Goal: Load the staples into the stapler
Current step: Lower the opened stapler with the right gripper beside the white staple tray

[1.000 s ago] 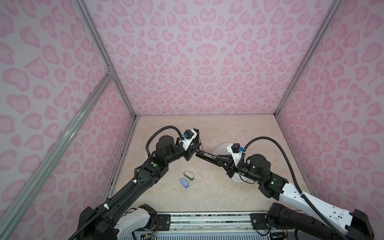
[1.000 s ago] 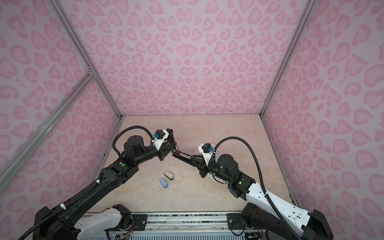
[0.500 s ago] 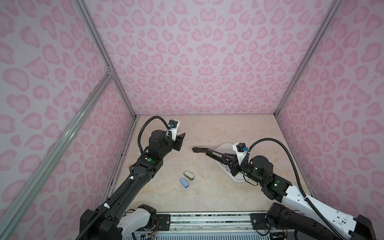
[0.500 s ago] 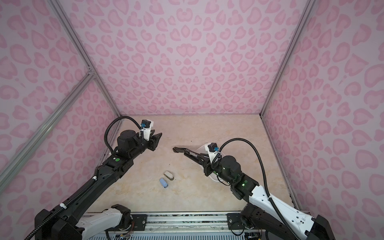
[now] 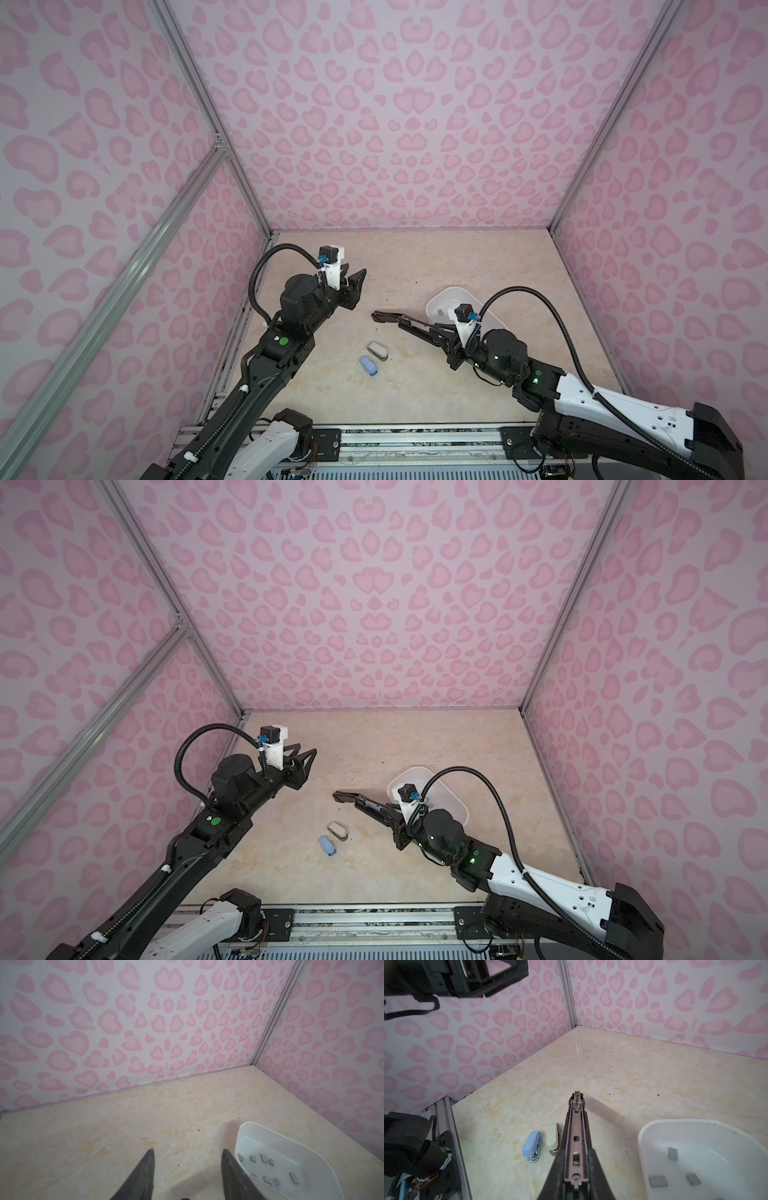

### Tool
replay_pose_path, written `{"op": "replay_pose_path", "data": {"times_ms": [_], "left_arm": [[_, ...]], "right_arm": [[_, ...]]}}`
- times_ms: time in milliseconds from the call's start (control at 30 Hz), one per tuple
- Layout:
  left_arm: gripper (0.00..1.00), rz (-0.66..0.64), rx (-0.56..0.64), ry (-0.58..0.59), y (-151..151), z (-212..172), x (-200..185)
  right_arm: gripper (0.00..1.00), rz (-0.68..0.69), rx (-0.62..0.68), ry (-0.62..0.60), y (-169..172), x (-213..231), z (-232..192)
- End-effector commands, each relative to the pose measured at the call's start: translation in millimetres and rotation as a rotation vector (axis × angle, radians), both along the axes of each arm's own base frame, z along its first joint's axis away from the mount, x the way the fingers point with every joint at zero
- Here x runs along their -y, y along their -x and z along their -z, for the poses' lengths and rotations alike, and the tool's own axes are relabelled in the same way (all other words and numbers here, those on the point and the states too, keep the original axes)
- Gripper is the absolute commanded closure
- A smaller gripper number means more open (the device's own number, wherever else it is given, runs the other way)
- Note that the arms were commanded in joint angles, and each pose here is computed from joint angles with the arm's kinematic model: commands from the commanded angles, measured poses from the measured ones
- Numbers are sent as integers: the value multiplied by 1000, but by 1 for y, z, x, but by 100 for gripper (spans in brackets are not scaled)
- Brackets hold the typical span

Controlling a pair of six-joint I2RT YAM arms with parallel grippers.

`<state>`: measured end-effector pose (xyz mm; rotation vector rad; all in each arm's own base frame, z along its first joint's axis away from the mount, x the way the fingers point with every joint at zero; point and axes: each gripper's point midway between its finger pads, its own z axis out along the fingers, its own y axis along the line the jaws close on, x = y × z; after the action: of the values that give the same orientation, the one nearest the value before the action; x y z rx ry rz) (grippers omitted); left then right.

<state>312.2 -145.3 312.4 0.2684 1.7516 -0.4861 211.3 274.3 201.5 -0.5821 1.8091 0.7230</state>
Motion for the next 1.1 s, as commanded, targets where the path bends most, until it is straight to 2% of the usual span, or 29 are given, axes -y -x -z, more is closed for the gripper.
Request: {"op": "replay_pose_path", "data": {"times_ms": [0,67,200,567,1067], "left_arm": [[42,-78,-92,101,9,10,-14],[41,-64,-134,113,17,22,-13],[29,-40,-196,146,26,48,-9],[27,-137,-345,225,40,98,-24],[21,-160,-338,230,56,109,-34]], "right_arm": [[100,145,88,-80,-24,3,-19],[100,145,98,-77,-26,-1,-9],[100,174,116,-57,-30,1,4],[100,183,82,7,-14,10,57],[100,181,69,60,-18,-11,90]]}}
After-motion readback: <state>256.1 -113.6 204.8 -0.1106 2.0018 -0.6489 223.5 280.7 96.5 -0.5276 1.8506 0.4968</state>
